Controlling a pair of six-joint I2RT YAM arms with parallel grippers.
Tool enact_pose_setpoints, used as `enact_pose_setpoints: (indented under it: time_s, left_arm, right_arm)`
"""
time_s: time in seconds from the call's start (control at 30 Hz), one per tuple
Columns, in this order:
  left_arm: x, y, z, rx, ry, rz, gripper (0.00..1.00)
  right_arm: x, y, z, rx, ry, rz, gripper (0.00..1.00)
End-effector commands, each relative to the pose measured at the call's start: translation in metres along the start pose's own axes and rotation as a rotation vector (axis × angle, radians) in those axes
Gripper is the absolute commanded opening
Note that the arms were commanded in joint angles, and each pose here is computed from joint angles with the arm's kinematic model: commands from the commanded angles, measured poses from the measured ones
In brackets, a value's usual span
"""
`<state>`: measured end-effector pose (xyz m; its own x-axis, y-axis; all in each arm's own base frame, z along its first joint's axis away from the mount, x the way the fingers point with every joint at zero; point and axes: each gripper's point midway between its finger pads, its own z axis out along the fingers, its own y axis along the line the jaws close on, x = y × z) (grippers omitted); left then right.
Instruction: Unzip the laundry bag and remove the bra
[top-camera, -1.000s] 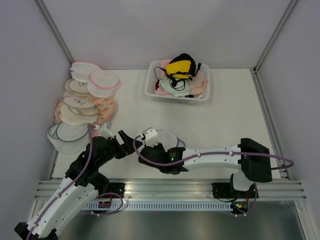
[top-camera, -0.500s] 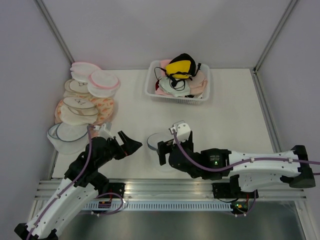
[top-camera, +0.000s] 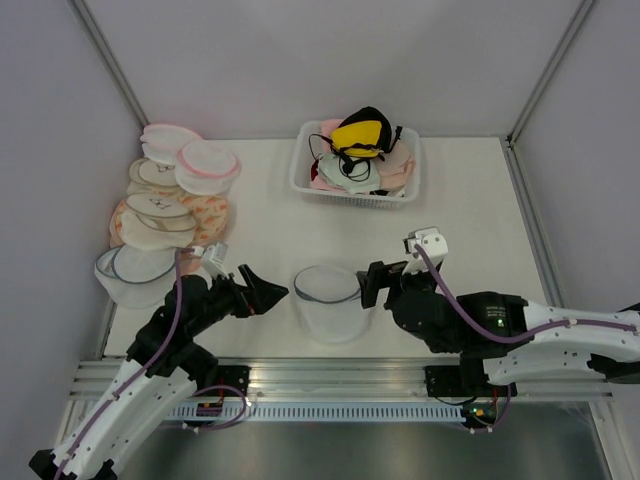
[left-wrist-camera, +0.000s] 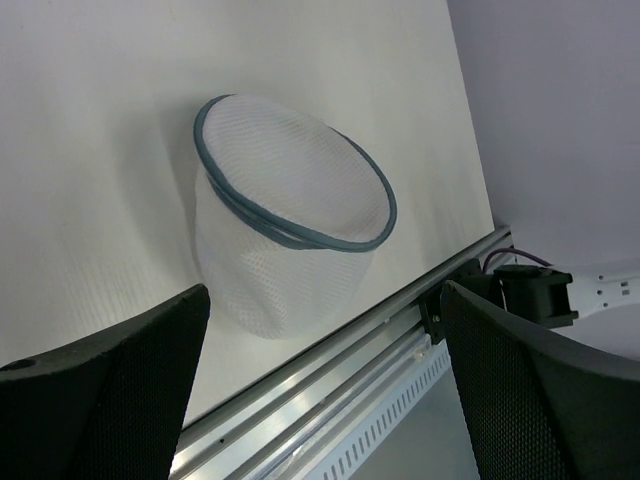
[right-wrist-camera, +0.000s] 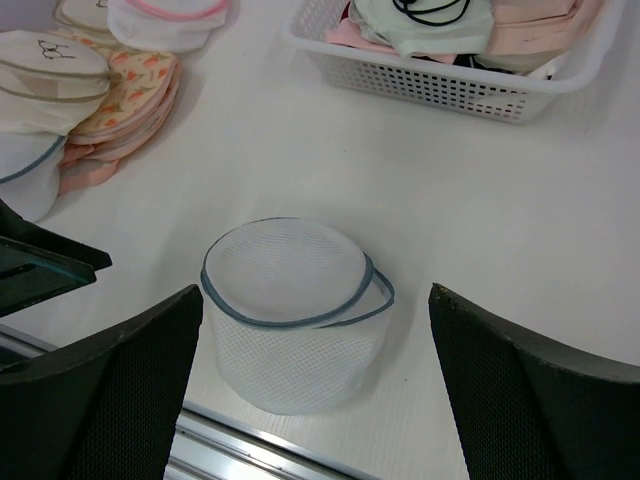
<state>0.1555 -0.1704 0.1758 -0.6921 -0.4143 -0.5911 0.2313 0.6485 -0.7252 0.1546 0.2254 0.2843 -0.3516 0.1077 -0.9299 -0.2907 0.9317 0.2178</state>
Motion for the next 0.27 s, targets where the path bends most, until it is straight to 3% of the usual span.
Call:
enact_pose_setpoints:
  time_s: [0.0,0.23]
  left_arm:
    - [-0.021,-0.036,-0.011,0.149,-0.066,0.116,1.0]
    - [-0.022,-0.046,-0.013,0.196,-0.061,0.143,1.0]
  right_arm:
    - [-0.013,-0.006,-0.005,-0.014,-0.04,-0.002,0.98]
    - [-0.018,0.0,-0.014,-0.136,-0.058,0.043,0.98]
